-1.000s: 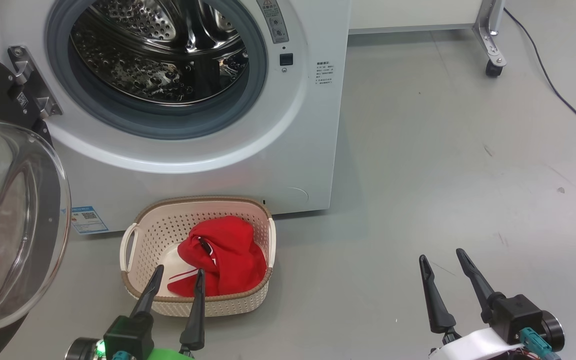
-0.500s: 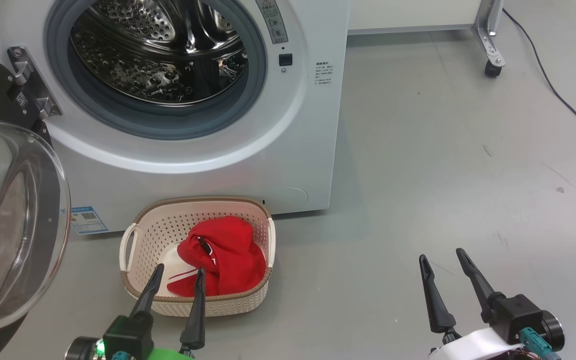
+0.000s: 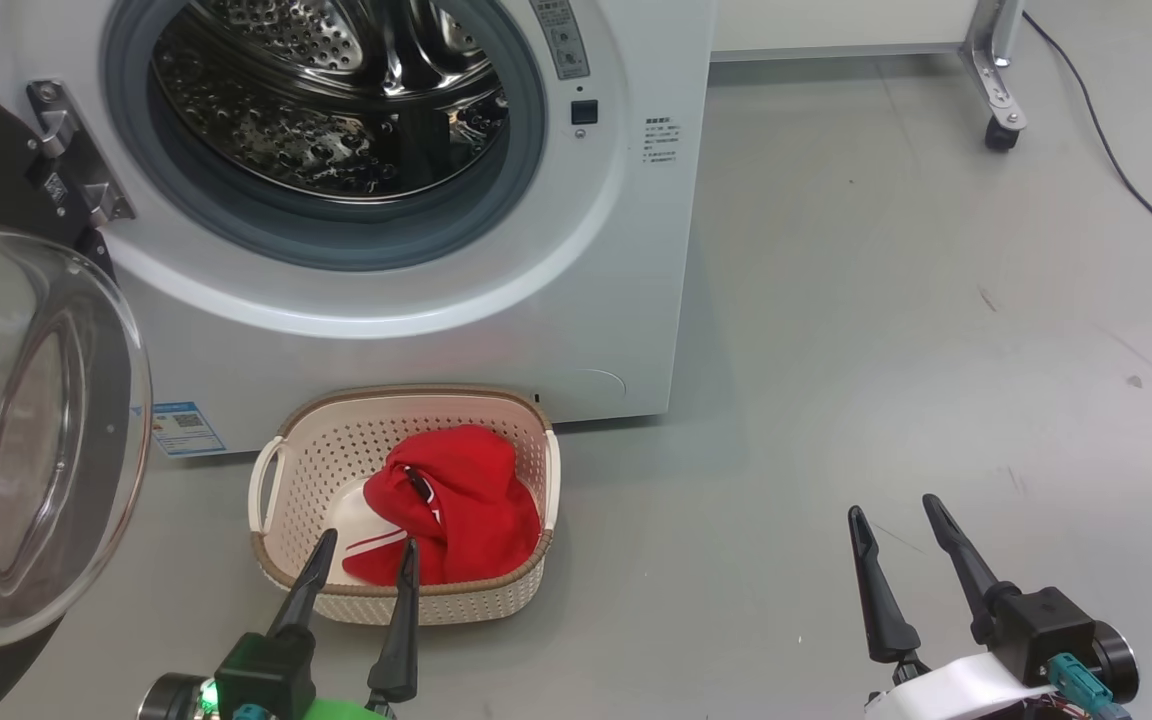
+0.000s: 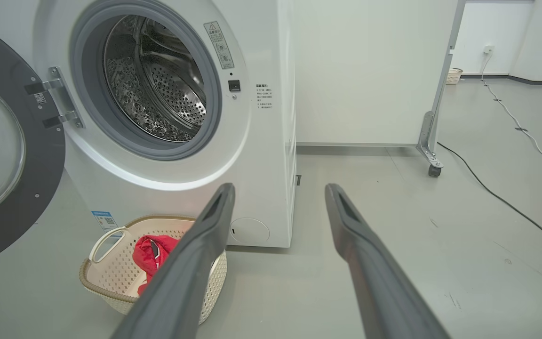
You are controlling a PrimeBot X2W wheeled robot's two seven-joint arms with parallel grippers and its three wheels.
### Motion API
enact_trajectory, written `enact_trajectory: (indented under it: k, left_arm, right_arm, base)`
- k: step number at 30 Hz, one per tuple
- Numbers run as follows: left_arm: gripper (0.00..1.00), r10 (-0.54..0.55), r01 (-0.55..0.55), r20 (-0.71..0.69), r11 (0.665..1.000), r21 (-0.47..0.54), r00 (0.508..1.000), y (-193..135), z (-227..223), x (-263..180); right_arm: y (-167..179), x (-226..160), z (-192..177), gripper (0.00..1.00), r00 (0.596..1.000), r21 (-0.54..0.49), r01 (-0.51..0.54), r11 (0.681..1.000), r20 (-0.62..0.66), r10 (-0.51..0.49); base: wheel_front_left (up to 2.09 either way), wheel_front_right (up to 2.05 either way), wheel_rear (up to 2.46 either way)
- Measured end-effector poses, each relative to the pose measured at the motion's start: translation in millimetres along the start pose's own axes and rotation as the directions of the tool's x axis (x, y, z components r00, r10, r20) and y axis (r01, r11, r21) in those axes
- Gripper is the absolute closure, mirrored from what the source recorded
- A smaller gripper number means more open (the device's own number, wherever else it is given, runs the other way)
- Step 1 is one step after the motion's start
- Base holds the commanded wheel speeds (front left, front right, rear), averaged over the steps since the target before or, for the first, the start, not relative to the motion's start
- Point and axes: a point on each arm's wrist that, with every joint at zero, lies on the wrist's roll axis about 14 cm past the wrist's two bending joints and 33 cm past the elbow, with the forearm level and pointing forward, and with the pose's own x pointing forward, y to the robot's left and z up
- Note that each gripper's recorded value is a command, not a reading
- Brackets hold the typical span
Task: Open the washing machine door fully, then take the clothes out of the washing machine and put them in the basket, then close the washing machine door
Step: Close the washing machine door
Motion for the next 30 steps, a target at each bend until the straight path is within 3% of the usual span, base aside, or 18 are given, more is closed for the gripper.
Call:
enact_trajectory:
  k: [18,30]
  left_arm:
    - [0.0,0.131,-0.131,0.013,0.991,0.001,0.991,35,3,-22]
    - [0.0,0.293,-0.294,0.039,0.956,0.006,0.955,77,10,-50]
  right_arm:
    - [31,23,-2,0.0,0.994,-0.001,-0.11,0.994,-0.007,0.11]
    - [72,40,-12,0.0,0.969,0.012,-0.243,0.97,-0.034,0.244]
  base:
    - [0.0,0.0,0.0]
    - [0.0,0.0,0.0]
